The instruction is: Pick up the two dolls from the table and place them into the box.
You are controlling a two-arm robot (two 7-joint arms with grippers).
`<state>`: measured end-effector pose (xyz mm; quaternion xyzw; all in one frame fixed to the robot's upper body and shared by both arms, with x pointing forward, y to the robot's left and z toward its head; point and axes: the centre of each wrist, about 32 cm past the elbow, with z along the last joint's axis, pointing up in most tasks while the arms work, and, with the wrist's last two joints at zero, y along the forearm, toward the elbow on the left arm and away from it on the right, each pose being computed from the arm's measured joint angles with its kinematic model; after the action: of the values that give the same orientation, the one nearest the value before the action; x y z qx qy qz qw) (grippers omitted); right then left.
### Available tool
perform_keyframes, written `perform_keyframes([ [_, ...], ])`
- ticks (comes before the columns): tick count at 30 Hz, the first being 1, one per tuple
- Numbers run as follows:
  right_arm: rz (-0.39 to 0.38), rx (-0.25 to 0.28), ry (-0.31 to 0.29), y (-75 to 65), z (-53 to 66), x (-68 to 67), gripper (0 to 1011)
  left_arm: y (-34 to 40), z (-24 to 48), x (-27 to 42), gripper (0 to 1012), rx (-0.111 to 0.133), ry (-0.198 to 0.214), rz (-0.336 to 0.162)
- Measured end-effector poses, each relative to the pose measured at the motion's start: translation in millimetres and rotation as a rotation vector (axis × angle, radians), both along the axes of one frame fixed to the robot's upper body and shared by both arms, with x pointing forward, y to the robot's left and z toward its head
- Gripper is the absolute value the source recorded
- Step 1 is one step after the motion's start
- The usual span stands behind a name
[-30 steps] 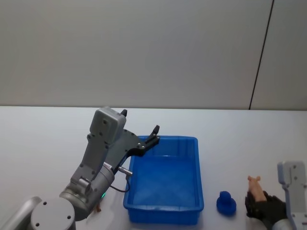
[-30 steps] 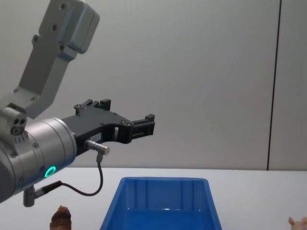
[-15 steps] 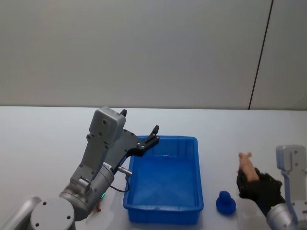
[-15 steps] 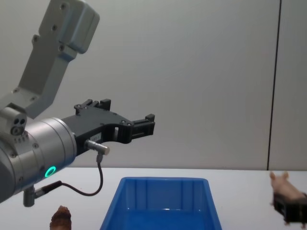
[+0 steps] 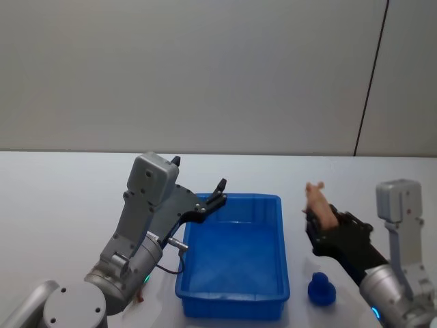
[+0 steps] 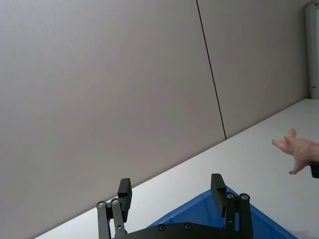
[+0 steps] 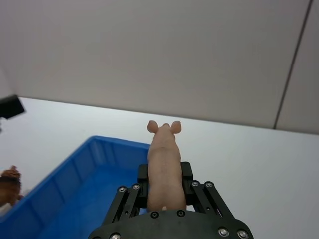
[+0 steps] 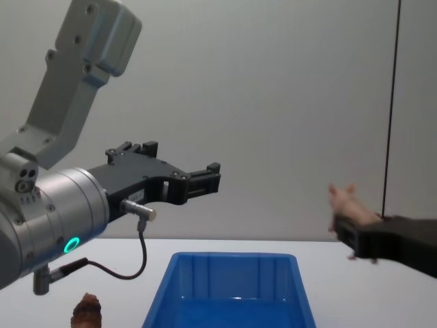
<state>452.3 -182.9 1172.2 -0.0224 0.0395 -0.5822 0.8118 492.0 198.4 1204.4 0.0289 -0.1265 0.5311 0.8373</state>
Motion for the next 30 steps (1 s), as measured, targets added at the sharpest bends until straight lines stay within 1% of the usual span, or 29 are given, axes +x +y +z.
perform_keyframes([
  [5, 0.074, 0.01, -0.038, 6.7, 4.9, 6.8, 371, 0.0, 0.0, 0.0, 1001, 0.0, 0.0, 0.0],
  [8, 0.104, 0.013, -0.05, 10.2, 6.2, 10.4, 369, 0.0, 0.0, 0.0, 1001, 0.0, 0.0, 0.0],
  [11, 0.163, 0.017, -0.07, 17.3, 8.0, 18.2, 371, 0.0, 0.0, 0.0, 1001, 0.0, 0.0, 0.0],
  [14, 0.205, 0.017, -0.075, 23.9, 7.0, 25.0, 373, 0.0, 0.0, 0.0, 1001, 0.0, 0.0, 0.0],
  [16, 0.23, 0.016, -0.077, 27.7, 6.4, 28.8, 407, 0.0, 0.0, 0.0, 1001, 0.0, 0.0, 0.0],
  [17, 0.252, 0.014, -0.075, 32.7, 5.0, 33.2, 445, 0.0, 0.0, 0.0, 1001, 0.0, 0.0, 0.0],
  [18, 0.263, 0.014, -0.078, 35.0, 5.7, 35.3, 457, 0.0, 0.0, 0.0, 1001, 0.0, 0.0, 0.0],
  [19, 0.274, 0.011, -0.073, 37.6, 3.6, 37.2, 487, 0.0, 0.0, 0.0, 1001, 0.0, 0.0, 0.0],
  [20, 0.297, 0.008, -0.071, 42.5, 2.4, 40.9, 543, 0.0, 0.0, 0.0, 1001, 0.0, 0.0, 0.0],
  [21, 0.306, 0.008, -0.072, 45.3, 2.8, 43.3, 543, 0.0, 0.0, 0.0, 1001, 0.0, 0.0, 0.0],
  [22, 0.322, 0.005, -0.066, 49.4, 0.5, 46.5, 581, 0.0, 0.0, 0.0, 1001, 0.0, 0.0, 0.0],
  [23, 0.322, 0.005, -0.066, 49.4, 0.5, 46.5, 622, 0.0, 0.0, 0.0, 1001, 0.0, 0.0, 0.0],
  [26, 0.346, -0.001, -0.06, 56.5, -1.5, 51.9, 704, 0.0, 0.0, 0.0, 1001, 0.0, 0.0, 0.0],
  [27, 0.349, -0.002, -0.06, 57.5, -1.6, 52.6, 759, 0.0, 0.0, 0.0, 1001, 0.0, 0.0, 0.0],
  [29, 0.355, -0.008, -0.055, 61.9, -3.1, 55.5, 790, 0.0, 0.0, 0.0, 1001, 0.0, 0.0, 0.0],
  [30, 0.355, -0.008, -0.055, 61.9, -3.1, 55.5, 812, 0.0, 0.0, 0.0, 1001, 0.0, 0.0, 0.0],
])
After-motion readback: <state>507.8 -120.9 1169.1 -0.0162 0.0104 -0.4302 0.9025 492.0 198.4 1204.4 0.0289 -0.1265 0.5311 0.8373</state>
